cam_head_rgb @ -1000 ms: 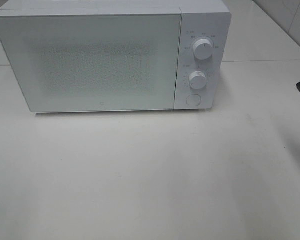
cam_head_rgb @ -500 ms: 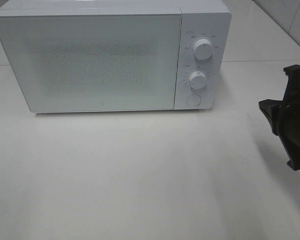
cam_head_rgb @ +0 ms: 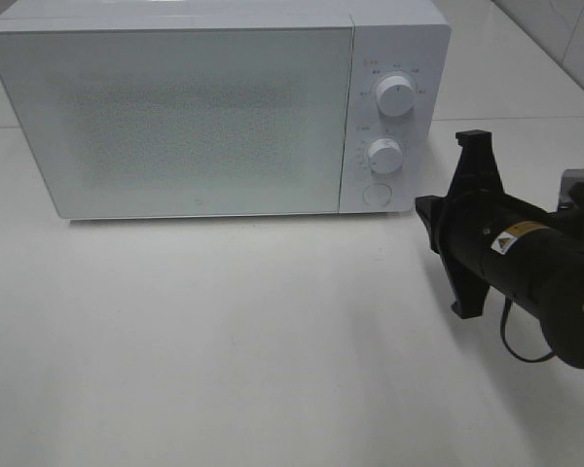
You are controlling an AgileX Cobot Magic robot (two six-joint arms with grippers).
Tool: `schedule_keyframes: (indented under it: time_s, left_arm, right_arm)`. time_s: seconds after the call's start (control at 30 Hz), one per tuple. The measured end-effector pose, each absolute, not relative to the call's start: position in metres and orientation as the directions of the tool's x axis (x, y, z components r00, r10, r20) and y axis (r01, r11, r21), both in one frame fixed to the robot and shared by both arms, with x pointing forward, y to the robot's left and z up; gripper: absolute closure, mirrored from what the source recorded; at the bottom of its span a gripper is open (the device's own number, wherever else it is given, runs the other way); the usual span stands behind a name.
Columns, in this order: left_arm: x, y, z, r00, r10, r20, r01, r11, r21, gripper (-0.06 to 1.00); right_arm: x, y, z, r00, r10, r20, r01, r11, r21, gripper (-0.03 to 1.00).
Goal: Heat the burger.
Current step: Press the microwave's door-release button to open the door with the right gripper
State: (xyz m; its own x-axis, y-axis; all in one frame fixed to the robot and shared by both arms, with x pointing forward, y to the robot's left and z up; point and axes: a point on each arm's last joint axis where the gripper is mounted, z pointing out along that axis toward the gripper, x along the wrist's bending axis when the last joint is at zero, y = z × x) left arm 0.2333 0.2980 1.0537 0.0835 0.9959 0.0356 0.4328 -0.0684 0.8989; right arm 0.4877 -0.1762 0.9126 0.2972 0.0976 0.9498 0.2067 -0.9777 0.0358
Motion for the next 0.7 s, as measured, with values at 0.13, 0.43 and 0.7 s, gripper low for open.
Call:
schedule_keyframes:
  time_s: [0.13, 0.43, 0.7]
  left_arm:
    - [0.233, 0.298, 1.054, 0.083, 0.996, 0.036, 0.433, -0.068, 0.899, -0.05]
    - [0.233, 0.298, 1.054, 0.083, 0.996, 0.036, 0.433, -0.068, 0.899, -0.05]
    - [0.233, 0.298, 1.054, 0.083, 0.996, 0.036, 0.433, -0.068, 0.899, -0.05]
  right_arm:
    - [0.498, -0.170, 0.910, 0.303, 0.083, 0.949, 0.198, -0.980, 0.023, 0.96]
    - [0.519, -0.159, 0.890, 0.381, 0.049, 0.923, 0.144, -0.990, -0.007, 0.96]
    - [0.538, -0.150, 0.879, 0.394, 0.040, 0.918, 0.135, -0.991, -0.015, 0.96]
